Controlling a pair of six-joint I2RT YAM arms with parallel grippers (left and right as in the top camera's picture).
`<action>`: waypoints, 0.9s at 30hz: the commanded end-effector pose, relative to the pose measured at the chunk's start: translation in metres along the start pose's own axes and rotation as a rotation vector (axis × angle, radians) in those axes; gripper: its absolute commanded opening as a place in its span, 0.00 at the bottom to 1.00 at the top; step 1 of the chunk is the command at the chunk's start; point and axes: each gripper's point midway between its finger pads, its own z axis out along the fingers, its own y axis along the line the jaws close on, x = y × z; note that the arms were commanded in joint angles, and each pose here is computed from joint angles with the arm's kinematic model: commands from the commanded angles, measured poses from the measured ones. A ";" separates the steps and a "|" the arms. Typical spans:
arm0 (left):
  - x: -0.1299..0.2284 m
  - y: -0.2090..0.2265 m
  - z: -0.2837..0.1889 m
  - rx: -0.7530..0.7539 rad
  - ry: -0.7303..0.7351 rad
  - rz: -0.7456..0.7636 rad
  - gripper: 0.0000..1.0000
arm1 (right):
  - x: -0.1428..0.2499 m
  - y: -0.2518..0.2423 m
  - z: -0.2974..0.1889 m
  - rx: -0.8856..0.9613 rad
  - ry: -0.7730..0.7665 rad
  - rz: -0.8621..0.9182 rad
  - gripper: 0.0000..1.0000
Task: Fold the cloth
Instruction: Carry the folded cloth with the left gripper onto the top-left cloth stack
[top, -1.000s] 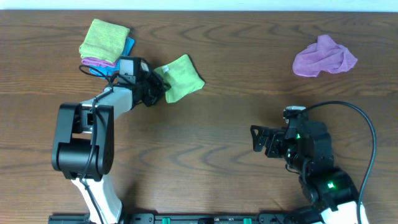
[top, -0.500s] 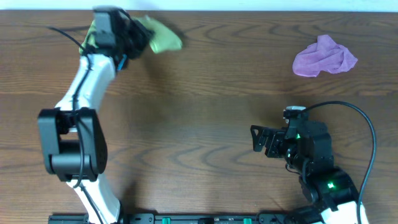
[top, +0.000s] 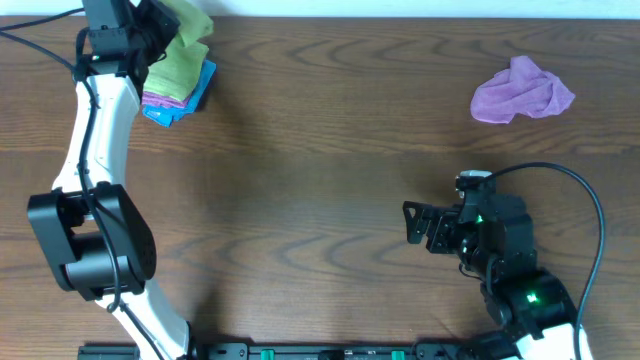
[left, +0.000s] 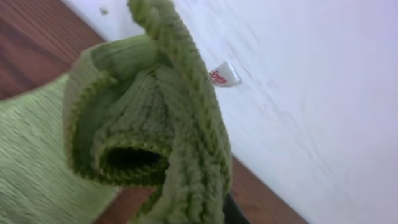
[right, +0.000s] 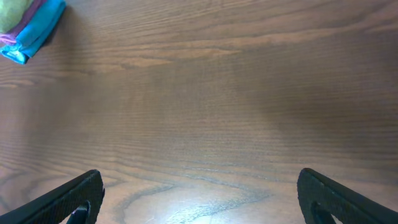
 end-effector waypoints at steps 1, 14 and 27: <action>-0.011 0.013 0.005 -0.055 -0.050 0.035 0.06 | 0.000 -0.002 0.000 0.005 -0.003 0.020 0.99; 0.011 0.058 0.028 -0.165 0.024 0.013 0.06 | 0.000 -0.002 0.000 0.005 -0.003 0.020 0.99; 0.032 0.118 0.014 -0.362 0.135 -0.057 0.22 | 0.000 -0.002 0.000 0.005 -0.003 0.020 0.99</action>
